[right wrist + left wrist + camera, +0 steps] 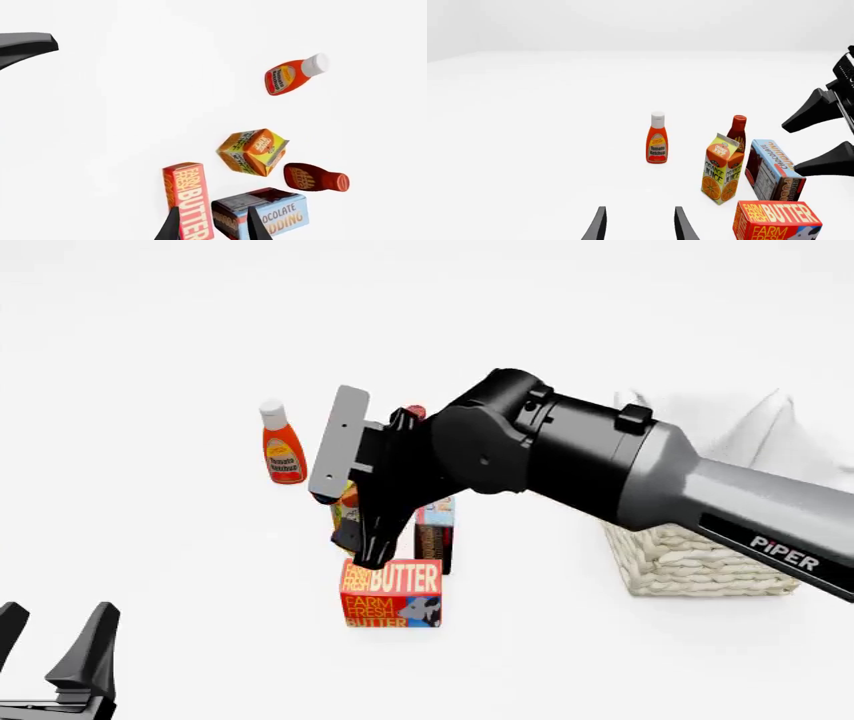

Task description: Pick the butter and place it in the basket.

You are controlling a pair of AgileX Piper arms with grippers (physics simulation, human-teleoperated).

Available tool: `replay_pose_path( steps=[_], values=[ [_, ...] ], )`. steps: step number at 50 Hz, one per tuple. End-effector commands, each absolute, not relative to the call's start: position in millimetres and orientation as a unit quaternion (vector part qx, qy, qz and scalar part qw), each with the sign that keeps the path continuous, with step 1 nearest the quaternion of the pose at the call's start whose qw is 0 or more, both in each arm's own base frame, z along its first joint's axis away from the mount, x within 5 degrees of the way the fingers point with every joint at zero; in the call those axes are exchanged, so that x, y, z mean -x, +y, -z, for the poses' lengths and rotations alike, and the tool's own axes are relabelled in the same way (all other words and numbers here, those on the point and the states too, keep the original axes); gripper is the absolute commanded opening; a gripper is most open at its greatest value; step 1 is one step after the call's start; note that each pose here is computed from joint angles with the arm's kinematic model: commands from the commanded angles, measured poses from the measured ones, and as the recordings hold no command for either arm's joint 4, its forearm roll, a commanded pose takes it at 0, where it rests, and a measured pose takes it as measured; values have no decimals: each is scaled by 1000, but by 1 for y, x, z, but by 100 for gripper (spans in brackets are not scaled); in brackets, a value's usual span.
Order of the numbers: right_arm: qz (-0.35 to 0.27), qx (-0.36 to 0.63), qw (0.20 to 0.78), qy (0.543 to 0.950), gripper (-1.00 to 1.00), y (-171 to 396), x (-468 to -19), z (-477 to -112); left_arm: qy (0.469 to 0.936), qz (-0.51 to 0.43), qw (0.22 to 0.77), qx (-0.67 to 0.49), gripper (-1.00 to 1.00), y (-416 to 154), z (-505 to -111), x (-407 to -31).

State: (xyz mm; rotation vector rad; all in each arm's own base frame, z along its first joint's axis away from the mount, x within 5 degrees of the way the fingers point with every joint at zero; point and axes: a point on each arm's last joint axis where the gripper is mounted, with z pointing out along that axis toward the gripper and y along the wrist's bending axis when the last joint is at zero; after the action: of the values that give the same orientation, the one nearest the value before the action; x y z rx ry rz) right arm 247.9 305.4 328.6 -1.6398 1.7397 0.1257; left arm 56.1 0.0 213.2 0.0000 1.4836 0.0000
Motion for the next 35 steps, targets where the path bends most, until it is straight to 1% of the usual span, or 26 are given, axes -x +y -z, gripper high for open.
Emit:
replay_pose_path(
  steps=[1,35],
  values=[
    [-50,640,361,677,100,308,-247,-325,676,0,737,0,100,0,-213,-56],
    [-56,638,352,682,100,318,-247,-310,676,0,737,0,100,0,-213,-56]
  ],
)
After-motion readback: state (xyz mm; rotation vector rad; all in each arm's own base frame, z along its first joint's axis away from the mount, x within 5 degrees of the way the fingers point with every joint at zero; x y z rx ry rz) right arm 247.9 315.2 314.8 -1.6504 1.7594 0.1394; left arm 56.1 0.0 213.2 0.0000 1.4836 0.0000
